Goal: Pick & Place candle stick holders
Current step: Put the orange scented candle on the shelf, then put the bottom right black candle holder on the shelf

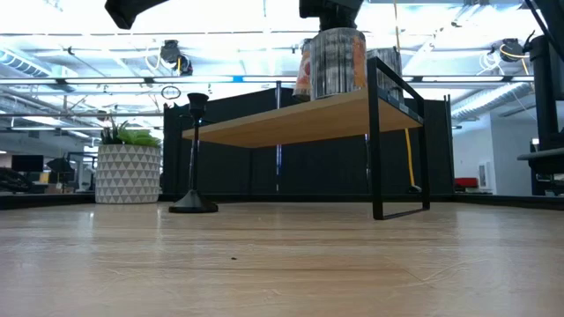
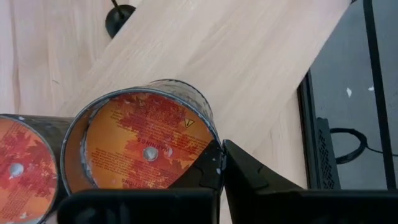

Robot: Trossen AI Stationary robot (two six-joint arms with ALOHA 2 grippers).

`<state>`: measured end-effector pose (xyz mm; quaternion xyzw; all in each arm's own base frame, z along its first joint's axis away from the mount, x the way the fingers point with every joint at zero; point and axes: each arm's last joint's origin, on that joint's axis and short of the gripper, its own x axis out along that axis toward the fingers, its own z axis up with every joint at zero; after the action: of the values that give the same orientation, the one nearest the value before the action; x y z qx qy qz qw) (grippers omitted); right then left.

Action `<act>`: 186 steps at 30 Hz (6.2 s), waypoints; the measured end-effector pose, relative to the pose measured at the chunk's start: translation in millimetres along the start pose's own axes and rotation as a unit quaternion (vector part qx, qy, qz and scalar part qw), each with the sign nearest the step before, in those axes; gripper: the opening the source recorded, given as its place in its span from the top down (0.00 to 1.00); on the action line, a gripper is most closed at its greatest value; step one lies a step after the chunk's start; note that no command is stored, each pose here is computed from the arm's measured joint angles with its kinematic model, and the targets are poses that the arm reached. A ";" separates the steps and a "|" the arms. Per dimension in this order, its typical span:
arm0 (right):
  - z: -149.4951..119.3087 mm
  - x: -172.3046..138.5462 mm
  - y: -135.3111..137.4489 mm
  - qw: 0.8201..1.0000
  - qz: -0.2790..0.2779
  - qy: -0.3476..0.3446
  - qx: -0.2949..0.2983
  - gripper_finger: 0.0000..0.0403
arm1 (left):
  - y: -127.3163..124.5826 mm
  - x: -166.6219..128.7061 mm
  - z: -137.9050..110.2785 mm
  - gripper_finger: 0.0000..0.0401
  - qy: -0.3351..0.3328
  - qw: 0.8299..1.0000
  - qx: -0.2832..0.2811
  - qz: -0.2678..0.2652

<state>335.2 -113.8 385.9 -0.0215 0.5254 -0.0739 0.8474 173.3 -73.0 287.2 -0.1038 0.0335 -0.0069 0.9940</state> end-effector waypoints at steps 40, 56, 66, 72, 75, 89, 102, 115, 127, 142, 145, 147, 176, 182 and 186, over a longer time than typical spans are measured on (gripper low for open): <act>-5.6 25.2 11.1 0.999 0.038 0.025 -0.013 0.96 | -1.2 0.0 -0.4 0.01 0.006 1.000 -0.014 -0.021; -1.8 8.6 12.5 0.999 0.026 -0.027 -0.012 0.78 | -1.3 -0.1 -1.5 0.01 0.011 1.000 -0.006 -0.025; -15.1 -57.0 36.4 0.994 -0.016 -0.105 0.014 0.82 | -1.4 -0.4 -7.3 0.01 0.045 0.998 0.003 -0.046; -34.1 -101.5 69.7 0.986 0.025 -0.147 0.069 0.97 | -0.7 -10.9 -3.3 0.01 0.053 0.993 0.021 -0.099; -43.0 -120.4 88.6 0.980 0.036 -0.169 0.094 0.98 | 2.2 -20.5 -0.5 0.01 0.058 0.991 0.025 -0.116; -105.1 -132.4 174.2 0.952 0.103 0.032 0.285 1.00 | 13.7 -54.1 3.9 0.01 0.079 0.982 0.038 -0.170; -173.8 -93.6 230.0 0.845 0.071 0.322 0.421 1.00 | 13.2 -55.2 3.6 0.01 0.083 0.978 0.038 -0.185; -203.6 -113.6 242.1 0.785 0.044 0.340 0.516 0.97 | 13.0 -55.2 4.2 0.01 0.080 0.978 0.037 -0.187; -208.6 -117.0 247.2 0.784 0.044 0.341 0.517 0.73 | 12.9 -55.2 4.3 0.01 0.080 0.978 0.040 -0.187; -223.5 -83.5 254.3 0.790 -0.003 0.347 0.505 0.54 | 13.1 -55.3 3.8 0.01 0.081 0.978 0.050 -0.187; -226.7 -77.8 254.6 0.796 -0.010 0.349 0.494 0.55 | 13.1 -55.2 3.8 0.01 0.081 0.978 0.050 -0.187; -228.6 -74.4 254.7 0.800 -0.015 0.349 0.488 0.56 | 13.2 -55.2 3.8 0.01 0.081 0.978 0.050 -0.187; -246.9 -32.0 263.9 0.798 -0.018 0.353 0.487 0.63 | 13.1 -55.2 3.8 0.01 0.082 0.978 0.046 -0.187; -246.9 -31.5 264.0 0.794 -0.023 0.351 0.496 0.80 | 13.1 -55.3 3.9 0.01 0.081 0.978 0.048 -0.187; -246.8 -31.2 264.2 0.794 -0.023 0.349 0.497 0.93 | 13.2 -55.3 3.8 0.01 0.081 0.978 0.050 -0.187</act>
<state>128.1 162.0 273.1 0.4179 0.6759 -0.3470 0.4982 118.5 -58.2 291.9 -0.0578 0.0936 -0.2027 0.9731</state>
